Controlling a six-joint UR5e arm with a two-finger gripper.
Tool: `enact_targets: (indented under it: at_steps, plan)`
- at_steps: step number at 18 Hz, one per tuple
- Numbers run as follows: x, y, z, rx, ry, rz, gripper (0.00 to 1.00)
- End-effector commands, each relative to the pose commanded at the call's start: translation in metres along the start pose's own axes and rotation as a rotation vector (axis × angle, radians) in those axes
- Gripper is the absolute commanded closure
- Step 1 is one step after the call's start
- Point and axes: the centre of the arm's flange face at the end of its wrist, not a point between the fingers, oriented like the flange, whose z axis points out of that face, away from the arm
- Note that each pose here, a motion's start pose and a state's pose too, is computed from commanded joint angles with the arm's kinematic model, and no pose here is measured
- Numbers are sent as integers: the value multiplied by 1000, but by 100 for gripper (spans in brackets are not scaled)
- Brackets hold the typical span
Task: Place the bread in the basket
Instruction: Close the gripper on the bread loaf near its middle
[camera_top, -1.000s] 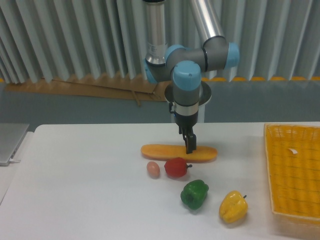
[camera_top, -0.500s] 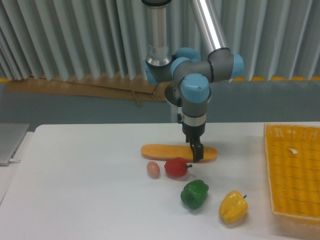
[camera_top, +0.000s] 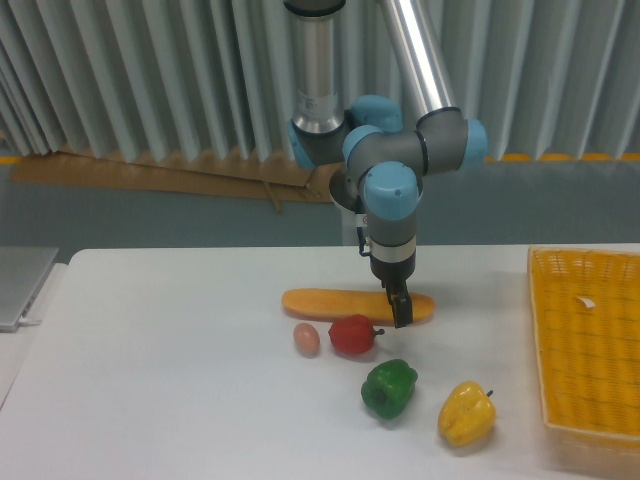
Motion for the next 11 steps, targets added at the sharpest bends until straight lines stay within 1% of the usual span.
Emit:
enact_targets:
  at_steps: [5,11]
  plan:
    - [4,-13,0,2,1,20,0]
    - [3,-13,-3,5,-5,22,0]
